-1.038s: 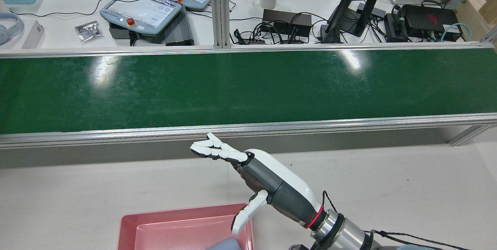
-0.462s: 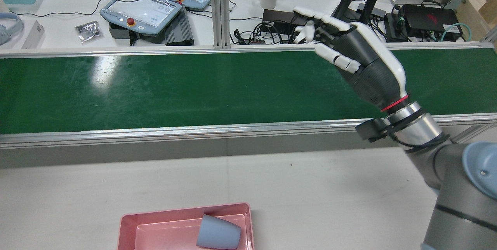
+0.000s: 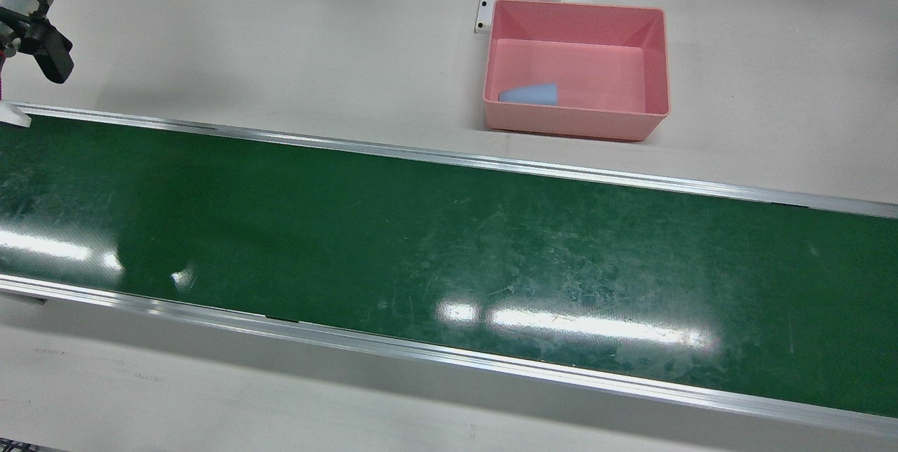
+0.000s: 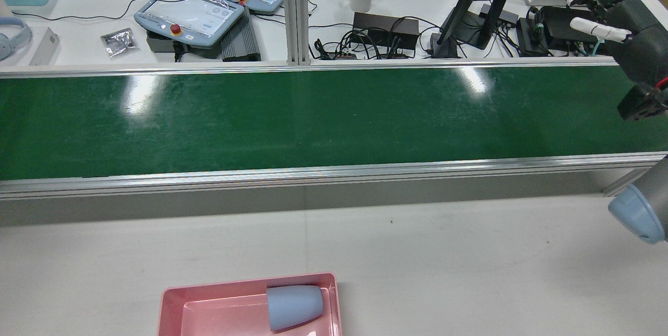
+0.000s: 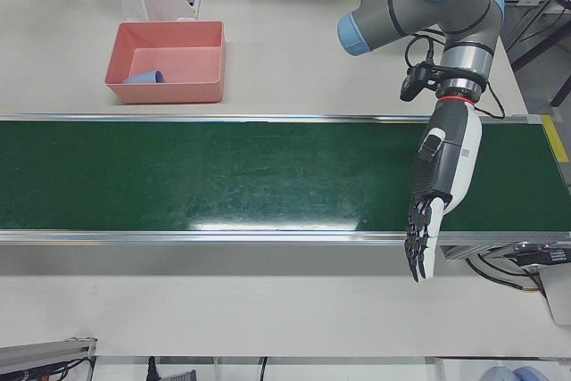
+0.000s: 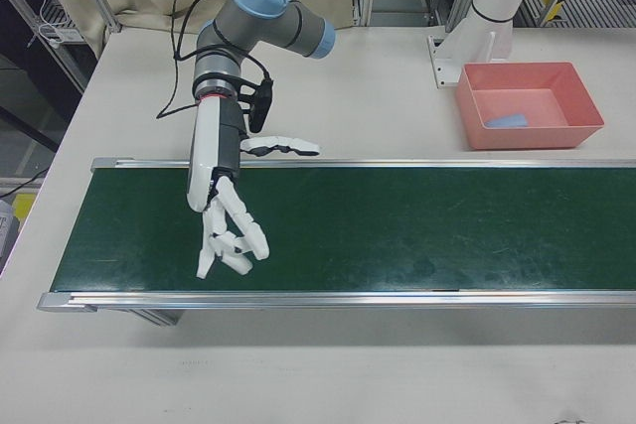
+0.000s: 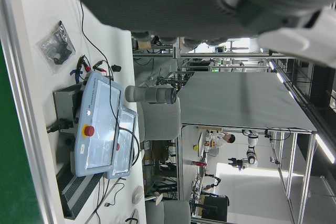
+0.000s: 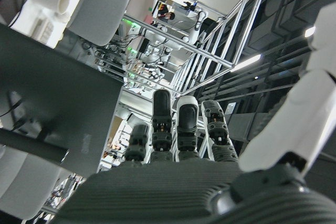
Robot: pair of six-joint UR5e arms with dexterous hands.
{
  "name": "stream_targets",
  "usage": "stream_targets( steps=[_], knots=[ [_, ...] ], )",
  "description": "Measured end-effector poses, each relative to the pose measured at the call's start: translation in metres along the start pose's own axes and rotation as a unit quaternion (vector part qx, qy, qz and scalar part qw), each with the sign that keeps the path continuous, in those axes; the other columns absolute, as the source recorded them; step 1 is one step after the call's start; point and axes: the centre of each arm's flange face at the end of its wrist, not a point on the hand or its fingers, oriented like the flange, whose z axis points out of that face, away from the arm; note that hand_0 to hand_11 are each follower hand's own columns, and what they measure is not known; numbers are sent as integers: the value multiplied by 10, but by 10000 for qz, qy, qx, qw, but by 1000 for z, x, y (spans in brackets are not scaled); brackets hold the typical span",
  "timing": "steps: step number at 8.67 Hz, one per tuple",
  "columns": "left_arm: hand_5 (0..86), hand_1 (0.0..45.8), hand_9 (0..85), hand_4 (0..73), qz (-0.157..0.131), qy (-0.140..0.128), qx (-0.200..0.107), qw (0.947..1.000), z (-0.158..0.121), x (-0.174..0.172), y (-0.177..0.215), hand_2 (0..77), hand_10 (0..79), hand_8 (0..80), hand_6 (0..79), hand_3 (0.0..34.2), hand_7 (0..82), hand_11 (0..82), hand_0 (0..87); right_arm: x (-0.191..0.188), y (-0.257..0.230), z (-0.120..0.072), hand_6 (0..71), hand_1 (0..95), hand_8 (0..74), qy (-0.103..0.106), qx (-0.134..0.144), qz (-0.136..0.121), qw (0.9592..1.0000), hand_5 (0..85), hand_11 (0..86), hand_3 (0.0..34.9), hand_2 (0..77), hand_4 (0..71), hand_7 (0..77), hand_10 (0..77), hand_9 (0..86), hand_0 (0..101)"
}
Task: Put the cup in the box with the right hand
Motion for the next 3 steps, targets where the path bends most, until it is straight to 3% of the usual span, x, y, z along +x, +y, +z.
stream_targets(
  steps=[1,2,3],
  knots=[
    [0,5,0,0,1,0,1,10000,0,0,0,5,0,0,0,0,0,0,0,0,-8,-2,11,125,5,25,61,57,10000,27,11,0,136,11,458,5,202,389],
    [0,5,0,0,1,0,-1,10000,0,0,0,5,0,0,0,0,0,0,0,1,-10,-3,5,125,0,72,63,114,9999,22,11,0,131,11,295,5,11,391],
    [0,5,0,0,0,0,-1,10000,0,0,0,5,0,0,0,0,0,0,0,2,-10,-3,5,125,0,118,44,166,9998,22,11,0,131,11,295,5,11,391]
  ],
)
